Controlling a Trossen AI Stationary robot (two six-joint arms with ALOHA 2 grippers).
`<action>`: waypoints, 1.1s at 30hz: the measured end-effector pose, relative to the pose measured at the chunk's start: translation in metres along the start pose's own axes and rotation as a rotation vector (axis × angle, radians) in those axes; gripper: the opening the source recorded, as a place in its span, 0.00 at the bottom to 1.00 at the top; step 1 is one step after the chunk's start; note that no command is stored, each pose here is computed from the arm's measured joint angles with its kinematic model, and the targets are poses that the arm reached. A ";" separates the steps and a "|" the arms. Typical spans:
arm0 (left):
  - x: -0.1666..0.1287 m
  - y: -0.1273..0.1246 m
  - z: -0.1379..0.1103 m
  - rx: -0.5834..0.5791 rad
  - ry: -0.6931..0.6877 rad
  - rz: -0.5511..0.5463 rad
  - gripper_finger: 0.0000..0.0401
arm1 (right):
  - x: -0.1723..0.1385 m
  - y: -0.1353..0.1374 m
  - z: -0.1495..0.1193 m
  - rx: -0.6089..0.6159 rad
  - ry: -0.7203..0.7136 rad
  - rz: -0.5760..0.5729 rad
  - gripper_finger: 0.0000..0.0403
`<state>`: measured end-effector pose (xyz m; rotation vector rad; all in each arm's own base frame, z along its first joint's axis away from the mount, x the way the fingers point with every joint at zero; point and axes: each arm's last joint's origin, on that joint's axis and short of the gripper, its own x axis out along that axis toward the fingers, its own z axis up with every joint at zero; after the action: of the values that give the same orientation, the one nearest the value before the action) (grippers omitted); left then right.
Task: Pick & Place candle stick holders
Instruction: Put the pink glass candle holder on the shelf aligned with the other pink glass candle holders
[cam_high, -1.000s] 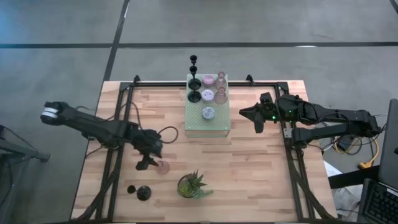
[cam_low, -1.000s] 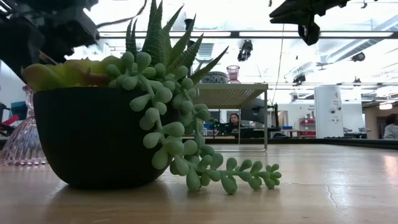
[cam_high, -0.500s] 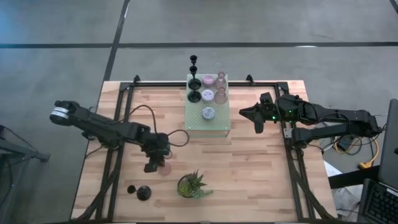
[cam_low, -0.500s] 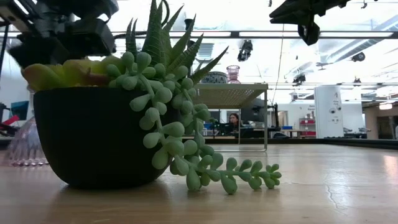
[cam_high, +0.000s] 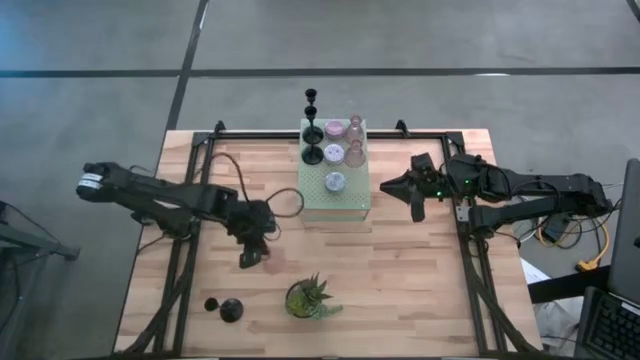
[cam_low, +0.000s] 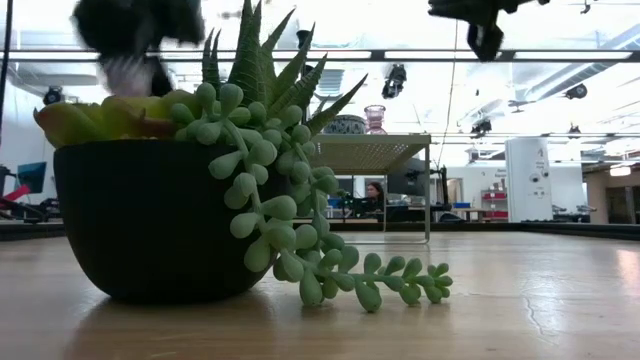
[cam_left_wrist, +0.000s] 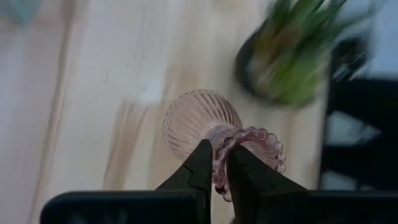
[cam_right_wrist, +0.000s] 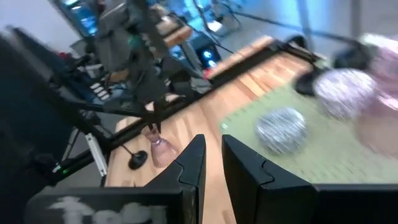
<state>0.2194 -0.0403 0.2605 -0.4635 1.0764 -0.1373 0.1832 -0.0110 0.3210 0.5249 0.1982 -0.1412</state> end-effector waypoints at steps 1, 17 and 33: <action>-0.009 -0.004 0.005 -0.017 -0.034 -0.015 0.08 | 0.003 0.003 0.000 -0.028 -0.012 0.022 0.12; -0.120 -0.005 0.075 -0.279 -0.551 0.078 0.08 | 0.087 0.090 0.024 -0.534 -0.025 -0.072 0.12; -0.131 0.000 0.083 -0.249 -0.646 0.098 0.08 | 0.175 0.122 0.057 -0.606 0.182 -0.258 0.40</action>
<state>0.2291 0.0271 0.3994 -0.6224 0.4779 0.2262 0.3837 0.0501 0.3887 -0.0954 0.4677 -0.2731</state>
